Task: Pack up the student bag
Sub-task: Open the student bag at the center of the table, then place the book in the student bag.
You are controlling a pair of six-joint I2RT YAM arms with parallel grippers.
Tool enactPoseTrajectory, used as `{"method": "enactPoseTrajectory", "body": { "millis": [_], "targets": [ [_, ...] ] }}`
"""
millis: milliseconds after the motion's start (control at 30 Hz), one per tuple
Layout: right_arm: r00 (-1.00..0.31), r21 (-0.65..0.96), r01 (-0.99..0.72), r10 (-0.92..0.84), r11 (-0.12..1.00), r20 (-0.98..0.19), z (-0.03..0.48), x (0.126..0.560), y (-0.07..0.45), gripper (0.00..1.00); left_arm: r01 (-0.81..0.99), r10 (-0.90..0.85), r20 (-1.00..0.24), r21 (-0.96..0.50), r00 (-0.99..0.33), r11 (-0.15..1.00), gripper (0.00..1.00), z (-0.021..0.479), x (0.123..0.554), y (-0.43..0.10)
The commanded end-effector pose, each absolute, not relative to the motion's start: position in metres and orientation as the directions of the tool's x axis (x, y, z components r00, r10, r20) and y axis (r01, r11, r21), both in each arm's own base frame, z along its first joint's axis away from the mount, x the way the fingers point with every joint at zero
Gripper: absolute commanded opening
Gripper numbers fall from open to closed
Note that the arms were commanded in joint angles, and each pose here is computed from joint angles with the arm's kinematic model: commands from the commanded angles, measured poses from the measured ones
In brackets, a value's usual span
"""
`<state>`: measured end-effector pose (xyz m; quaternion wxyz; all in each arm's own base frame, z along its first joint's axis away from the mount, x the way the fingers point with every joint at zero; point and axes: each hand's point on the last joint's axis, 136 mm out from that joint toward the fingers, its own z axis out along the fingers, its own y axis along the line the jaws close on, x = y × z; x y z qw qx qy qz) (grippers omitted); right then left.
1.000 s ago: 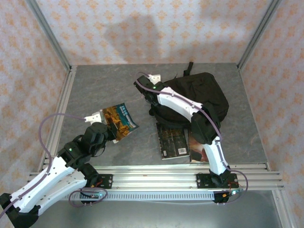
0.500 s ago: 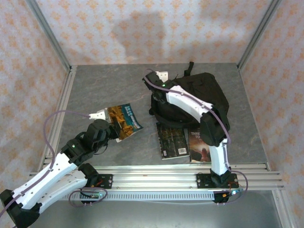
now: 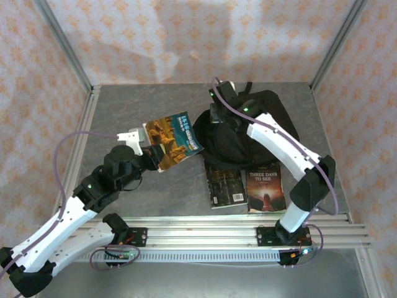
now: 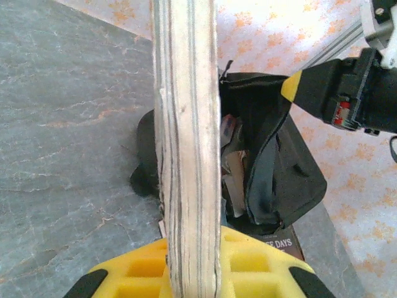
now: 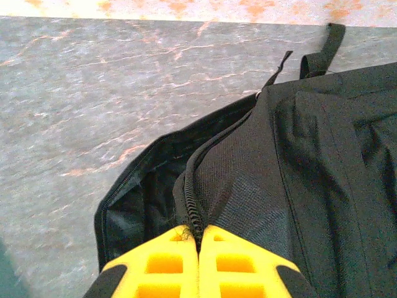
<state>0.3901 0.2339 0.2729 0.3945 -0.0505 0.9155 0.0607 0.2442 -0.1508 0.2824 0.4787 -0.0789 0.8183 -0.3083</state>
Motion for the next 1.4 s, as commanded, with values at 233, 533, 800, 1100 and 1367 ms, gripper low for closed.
{"method": "enactPoseTrajectory", "body": {
  "millis": [233, 533, 800, 1100, 1367],
  "targets": [
    [-0.713, 0.213, -0.215, -0.004, 0.953, -0.701, 0.294, 0.373, 0.23, 0.0, 0.263, -0.541, -0.687, -0.704, -0.485, 0.659, 0.0, 0.321, 0.288, -0.198],
    [-0.76, 0.373, -0.144, 0.138, 0.917, -0.635, 0.294, 0.386, 0.226, 0.0, 0.253, -0.641, -0.461, -0.884, -0.614, 0.393, 0.0, 0.313, 0.304, -0.245],
    [-0.768, 0.307, -0.123, 0.105, 0.944, -0.632, 0.281, 0.389, 0.217, 0.65, 0.27, -0.657, -0.409, -0.912, -0.633, 0.308, 0.0, 0.314, 0.312, -0.259],
    [-0.774, 0.053, -0.013, 0.023, 0.999, -0.632, 0.235, 0.393, 0.173, 0.79, 0.248, -0.65, -0.375, -0.927, -0.66, 0.282, 0.0, 0.298, 0.318, -0.273],
    [-0.754, 0.048, 0.032, 0.056, 0.998, -0.655, 0.221, 0.383, 0.159, 0.76, 0.221, -0.641, -0.391, -0.917, -0.661, 0.332, 0.0, 0.283, 0.318, -0.271]
  ]
}}
